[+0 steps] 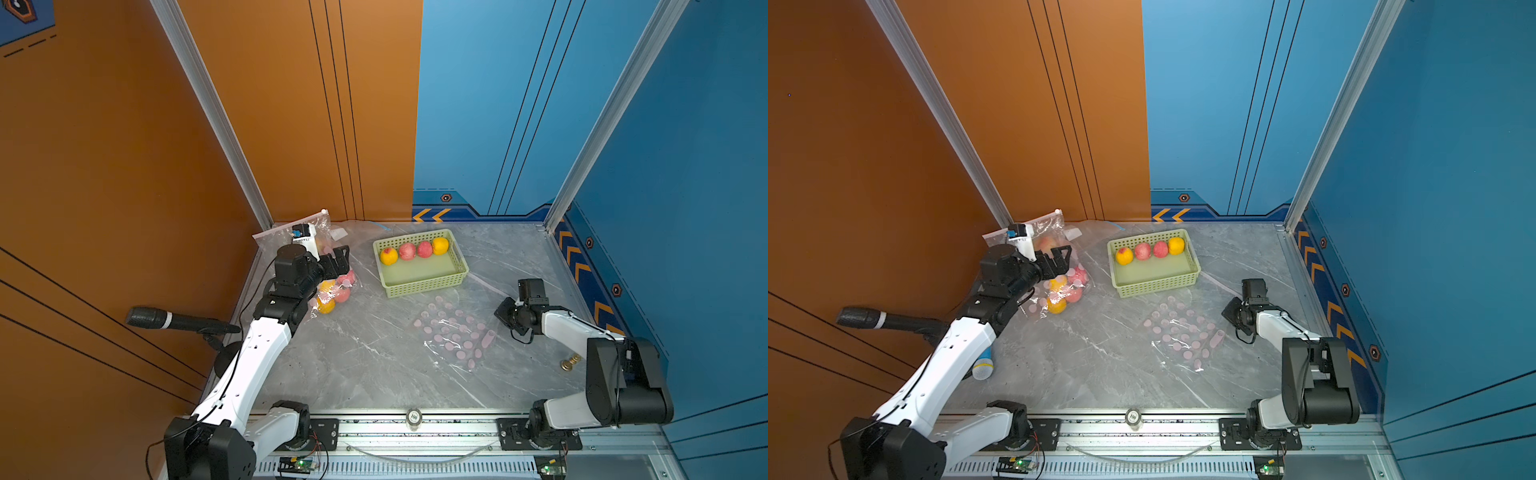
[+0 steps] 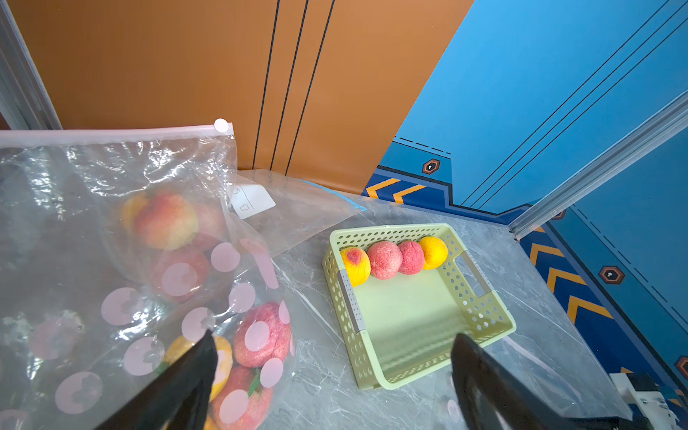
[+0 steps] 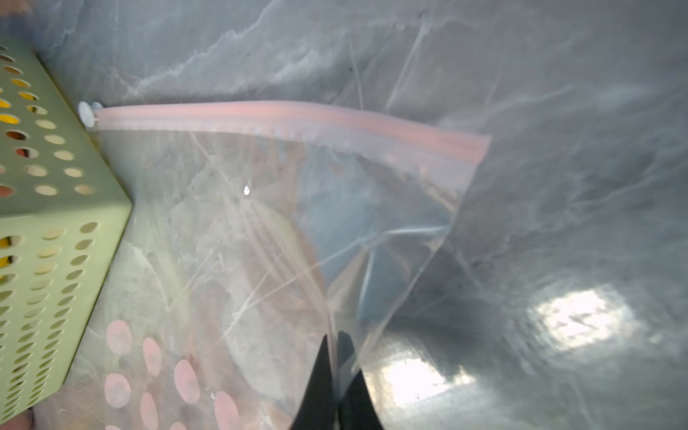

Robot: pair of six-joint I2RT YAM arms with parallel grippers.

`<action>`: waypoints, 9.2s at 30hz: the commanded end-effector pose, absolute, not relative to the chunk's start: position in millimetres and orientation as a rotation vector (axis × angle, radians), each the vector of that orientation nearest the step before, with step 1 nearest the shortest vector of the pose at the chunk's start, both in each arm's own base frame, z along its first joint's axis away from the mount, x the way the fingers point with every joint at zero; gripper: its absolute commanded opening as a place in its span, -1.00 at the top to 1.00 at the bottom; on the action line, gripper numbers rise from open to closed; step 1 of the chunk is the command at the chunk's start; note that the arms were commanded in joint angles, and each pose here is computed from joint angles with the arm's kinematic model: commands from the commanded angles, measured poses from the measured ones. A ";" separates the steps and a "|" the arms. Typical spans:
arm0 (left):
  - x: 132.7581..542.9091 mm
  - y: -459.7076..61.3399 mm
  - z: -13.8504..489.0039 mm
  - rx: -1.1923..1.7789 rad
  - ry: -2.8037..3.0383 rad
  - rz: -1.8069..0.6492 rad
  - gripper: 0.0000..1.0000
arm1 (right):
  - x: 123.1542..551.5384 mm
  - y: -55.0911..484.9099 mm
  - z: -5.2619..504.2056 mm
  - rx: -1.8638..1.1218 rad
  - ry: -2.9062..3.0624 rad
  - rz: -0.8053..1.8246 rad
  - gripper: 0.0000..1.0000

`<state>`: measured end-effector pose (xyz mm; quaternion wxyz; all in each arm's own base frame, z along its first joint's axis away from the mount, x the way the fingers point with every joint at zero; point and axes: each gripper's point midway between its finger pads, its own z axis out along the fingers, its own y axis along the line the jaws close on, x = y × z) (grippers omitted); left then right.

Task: Place the peach in a zip-top bag and seal the zipper
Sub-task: Open the zipper of the food storage bag at the center of the board.

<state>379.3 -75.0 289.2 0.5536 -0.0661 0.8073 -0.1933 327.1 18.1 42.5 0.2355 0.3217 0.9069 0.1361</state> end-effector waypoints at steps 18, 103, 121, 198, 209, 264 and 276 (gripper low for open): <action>348.8 -77.9 352.9 -0.196 1.745 -0.595 -0.95 | 300.9 42.5 308.3 0.025 2.126 -0.088 1.00; 246.0 -255.2 362.3 0.694 1.331 -0.329 1.00 | 285.8 239.4 391.0 -0.530 1.841 0.536 1.00; 243.2 -151.5 360.5 0.358 1.802 -0.309 1.00 | 279.0 249.7 389.7 -0.537 1.910 0.609 -0.40; 267.9 -264.3 186.0 0.159 2.305 -0.709 1.00 | 324.4 341.6 225.5 0.017 2.329 1.112 0.38; 266.8 -270.0 188.0 0.169 2.260 -0.819 0.91 | 327.4 345.5 215.9 0.027 2.360 1.153 1.00; 267.9 -240.0 186.0 0.228 2.166 -0.743 0.48 | 324.4 339.0 220.2 0.010 2.380 1.113 1.00; 291.0 -255.2 210.0 0.149 2.053 -0.916 0.39 | 318.3 345.3 222.8 -0.022 2.382 1.127 1.00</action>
